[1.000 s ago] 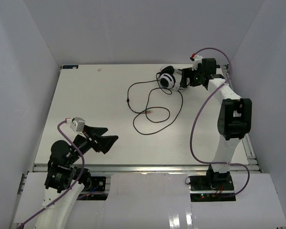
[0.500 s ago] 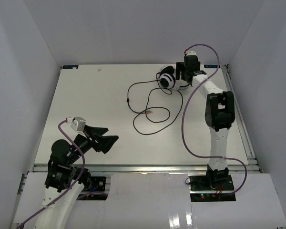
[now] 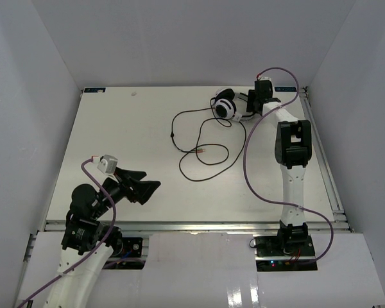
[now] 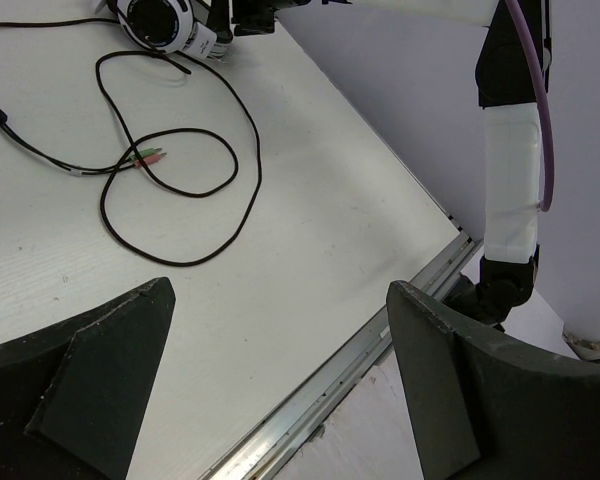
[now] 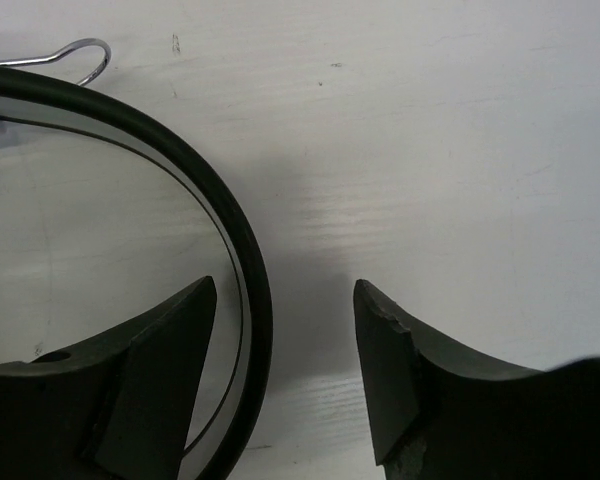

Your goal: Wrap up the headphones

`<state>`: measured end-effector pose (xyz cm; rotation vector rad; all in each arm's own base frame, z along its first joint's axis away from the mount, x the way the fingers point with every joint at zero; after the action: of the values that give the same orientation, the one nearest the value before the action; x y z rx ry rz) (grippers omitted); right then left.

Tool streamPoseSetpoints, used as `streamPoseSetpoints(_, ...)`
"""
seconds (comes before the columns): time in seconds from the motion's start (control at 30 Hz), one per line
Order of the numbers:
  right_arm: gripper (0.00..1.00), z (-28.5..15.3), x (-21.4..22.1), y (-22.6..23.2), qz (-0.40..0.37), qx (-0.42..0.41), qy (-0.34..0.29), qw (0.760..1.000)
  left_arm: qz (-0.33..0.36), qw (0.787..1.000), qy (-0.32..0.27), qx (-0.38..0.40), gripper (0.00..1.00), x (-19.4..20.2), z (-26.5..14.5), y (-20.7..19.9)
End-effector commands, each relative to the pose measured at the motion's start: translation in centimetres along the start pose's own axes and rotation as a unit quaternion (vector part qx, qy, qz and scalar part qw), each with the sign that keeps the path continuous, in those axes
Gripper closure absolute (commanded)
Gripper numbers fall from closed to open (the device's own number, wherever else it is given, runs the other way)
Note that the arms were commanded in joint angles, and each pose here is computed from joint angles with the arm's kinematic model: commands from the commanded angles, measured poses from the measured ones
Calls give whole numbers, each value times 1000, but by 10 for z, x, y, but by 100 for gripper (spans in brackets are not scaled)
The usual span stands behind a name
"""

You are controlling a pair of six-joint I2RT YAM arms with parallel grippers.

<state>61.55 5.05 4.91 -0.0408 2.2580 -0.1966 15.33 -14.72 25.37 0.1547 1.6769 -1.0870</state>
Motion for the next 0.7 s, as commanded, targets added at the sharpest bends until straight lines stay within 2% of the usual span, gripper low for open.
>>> streamPoseSetpoints(0.0,39,0,-23,12,9,-56,-26,998,-2,1000,6,4,2,2,3,0)
streamPoseSetpoints(0.07,42,-1,-22,20,7,-88,-22,996,-3,1000,8,4,2,3,3,1)
streamPoseSetpoints(0.17,52,-5,-18,29,1,-124,-8,992,-3,1000,7,5,2,2,3,0)
streamPoseSetpoints(0.23,67,-8,-13,34,-2,-140,4,990,-2,1000,4,6,2,1,2,-1)
streamPoseSetpoints(0.4,90,-23,6,43,-6,-174,44,984,2,1000,-1,9,2,0,0,-3)
streamPoseSetpoints(0.47,92,-30,24,45,-6,-185,67,980,3,1000,-2,11,2,0,0,-3)
streamPoseSetpoints(0.67,92,-92,33,46,11,-220,63,973,4,1000,3,19,2,1,0,-6)
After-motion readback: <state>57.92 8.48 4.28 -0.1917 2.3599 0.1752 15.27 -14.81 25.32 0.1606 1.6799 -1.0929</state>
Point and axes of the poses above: each gripper's point midway between its finger pads, its own z axis out along the fingers, its own y axis along the line the jaws close on, x = y × z, the point moved 1 cm from there along -z, back along the fingers, and after that the axes turned 6 degrees about -z, right-handed, at the moved point
